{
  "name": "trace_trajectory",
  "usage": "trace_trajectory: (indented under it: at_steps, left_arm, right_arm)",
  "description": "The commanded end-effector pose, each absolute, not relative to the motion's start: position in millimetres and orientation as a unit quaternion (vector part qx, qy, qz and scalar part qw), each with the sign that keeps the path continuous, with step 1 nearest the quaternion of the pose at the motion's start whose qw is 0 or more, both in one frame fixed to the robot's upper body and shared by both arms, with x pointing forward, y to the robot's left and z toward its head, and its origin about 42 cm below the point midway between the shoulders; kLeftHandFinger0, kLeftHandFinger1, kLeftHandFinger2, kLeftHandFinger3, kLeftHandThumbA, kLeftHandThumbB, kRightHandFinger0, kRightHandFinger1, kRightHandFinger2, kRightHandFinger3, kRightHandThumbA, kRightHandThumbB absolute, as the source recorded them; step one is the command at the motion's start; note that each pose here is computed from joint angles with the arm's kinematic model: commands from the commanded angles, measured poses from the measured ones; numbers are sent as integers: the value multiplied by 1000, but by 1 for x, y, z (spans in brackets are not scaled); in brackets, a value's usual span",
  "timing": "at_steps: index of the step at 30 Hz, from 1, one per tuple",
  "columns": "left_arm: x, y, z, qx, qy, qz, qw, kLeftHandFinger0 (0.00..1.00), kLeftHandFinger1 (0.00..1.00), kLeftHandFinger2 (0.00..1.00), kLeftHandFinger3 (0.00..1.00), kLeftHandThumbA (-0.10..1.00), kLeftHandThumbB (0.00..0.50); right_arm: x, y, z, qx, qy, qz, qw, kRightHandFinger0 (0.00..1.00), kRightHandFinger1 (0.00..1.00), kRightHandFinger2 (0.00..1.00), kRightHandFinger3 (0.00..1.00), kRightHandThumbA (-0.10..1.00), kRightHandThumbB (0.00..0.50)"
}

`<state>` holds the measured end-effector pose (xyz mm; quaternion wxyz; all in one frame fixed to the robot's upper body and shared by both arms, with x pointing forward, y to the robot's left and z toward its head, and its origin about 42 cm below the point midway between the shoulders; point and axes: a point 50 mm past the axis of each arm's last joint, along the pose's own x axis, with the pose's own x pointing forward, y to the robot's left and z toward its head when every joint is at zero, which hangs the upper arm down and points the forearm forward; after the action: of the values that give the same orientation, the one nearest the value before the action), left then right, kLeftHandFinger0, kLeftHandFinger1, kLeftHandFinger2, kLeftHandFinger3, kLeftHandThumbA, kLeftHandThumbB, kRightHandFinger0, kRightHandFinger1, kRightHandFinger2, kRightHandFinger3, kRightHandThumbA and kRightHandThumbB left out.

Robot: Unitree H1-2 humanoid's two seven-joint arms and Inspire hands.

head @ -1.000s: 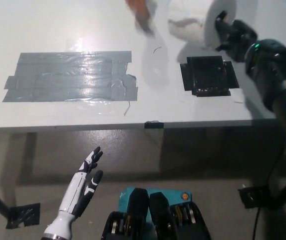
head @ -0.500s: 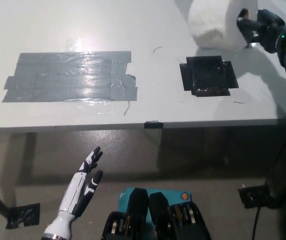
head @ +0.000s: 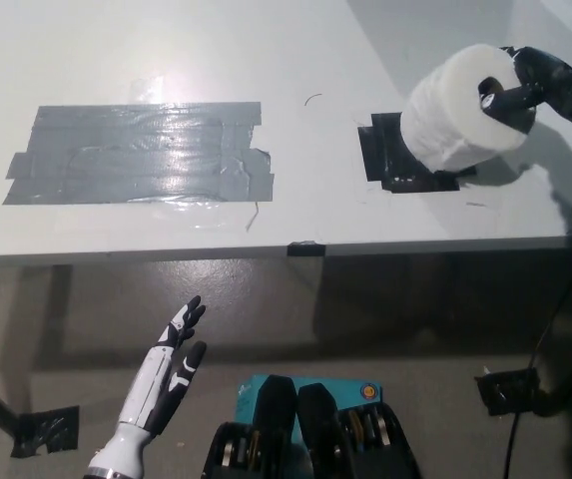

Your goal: A person hands over a roll of toilet paper to the robot , and the robot inserts its right thumb into the hole in the centre to grab the roll, and then places it on the balck area on the desk.

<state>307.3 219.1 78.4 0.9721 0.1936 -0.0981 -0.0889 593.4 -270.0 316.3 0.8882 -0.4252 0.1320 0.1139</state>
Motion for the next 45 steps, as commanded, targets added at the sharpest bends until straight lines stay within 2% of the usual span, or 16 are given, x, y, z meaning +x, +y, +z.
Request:
trace_trajectory:
  at_steps: [1, 3, 5, 7, 8, 10, 11, 12, 14, 17, 24, 30, 33, 39, 43, 45]
  left_arm:
    - [309, 222, 86, 196, -124, -75, 970, 1000, 1000, 1000, 1000, 1000, 194]
    - [309, 221, 86, 198, -123, -76, 970, 1000, 1000, 1000, 1000, 1000, 196]
    - [309, 221, 87, 200, -124, -78, 969, 1000, 1000, 1000, 1000, 1000, 187]
    - [310, 222, 88, 200, -125, -79, 969, 1000, 1000, 1000, 1000, 1000, 193]
    - [311, 222, 89, 199, -126, -79, 969, 1000, 1000, 1000, 1000, 1000, 194]
    - [312, 221, 90, 197, -127, -78, 969, 1000, 1000, 1000, 1000, 1000, 194]
    - [312, 221, 90, 197, -127, -78, 969, 1000, 1000, 1000, 1000, 1000, 194]
    - [312, 221, 90, 198, -128, -79, 969, 1000, 1000, 1000, 1000, 1000, 194]
    - [311, 221, 90, 200, -126, -79, 968, 1000, 1000, 1000, 1000, 1000, 195]
    - [311, 220, 90, 204, -129, -82, 967, 1000, 1000, 1000, 1000, 1000, 178]
    - [313, 220, 91, 199, -134, -81, 967, 1000, 1000, 1000, 1000, 1000, 172]
    - [313, 219, 93, 201, -132, -84, 967, 1000, 1000, 1000, 1000, 1000, 181]
    - [313, 219, 92, 200, -132, -84, 967, 1000, 1000, 1000, 1000, 1000, 176]
    - [313, 219, 91, 201, -131, -83, 967, 1000, 1000, 1000, 1000, 1000, 174]
    - [314, 218, 93, 201, -135, -83, 967, 1000, 1000, 1000, 1000, 1000, 164]
    - [315, 218, 93, 200, -135, -82, 967, 1000, 1000, 1000, 1000, 1000, 168]
  right_arm:
    - [601, -260, 363, -468, 72, 124, 872, 373, 834, 1000, 872, -100, 141]
    - [601, -257, 362, -478, 81, 128, 865, 377, 814, 1000, 867, -100, 159]
    - [601, -253, 361, -479, 86, 132, 863, 321, 755, 1000, 843, -100, 177]
    - [602, -249, 360, -488, 91, 136, 857, 315, 816, 1000, 903, -100, 188]
    - [602, -248, 360, -499, 90, 138, 851, 411, 940, 1000, 978, -100, 220]
    - [602, -247, 360, -513, 91, 143, 842, 550, 970, 1000, 954, -89, 232]
    - [602, -247, 361, -507, 95, 149, 844, 484, 843, 1000, 1000, 12, 248]
    - [601, -244, 363, -489, 106, 165, 850, 901, 1000, 1000, 1000, 172, 310]
    - [601, -241, 364, -482, 110, 177, 851, 1000, 1000, 1000, 1000, 233, 342]
    - [601, -237, 364, -483, 117, 180, 849, 1000, 1000, 1000, 1000, 324, 419]
    - [602, -234, 368, -484, 117, 192, 846, 1000, 1000, 1000, 1000, 453, 488]
    - [602, -233, 375, -486, 85, 185, 850, 1000, 1000, 1000, 1000, 536, 470]
    - [603, -234, 377, -482, 55, 158, 860, 1000, 1000, 1000, 1000, 609, 500]
    - [604, -235, 387, -486, -28, 118, 866, 1000, 1000, 1000, 1000, 758, 499]
    - [604, -236, 406, -459, -70, 91, 881, 1000, 1000, 1000, 1000, 744, 500]
    - [604, -236, 417, -449, -97, 96, 883, 1000, 1000, 1000, 1000, 770, 470]
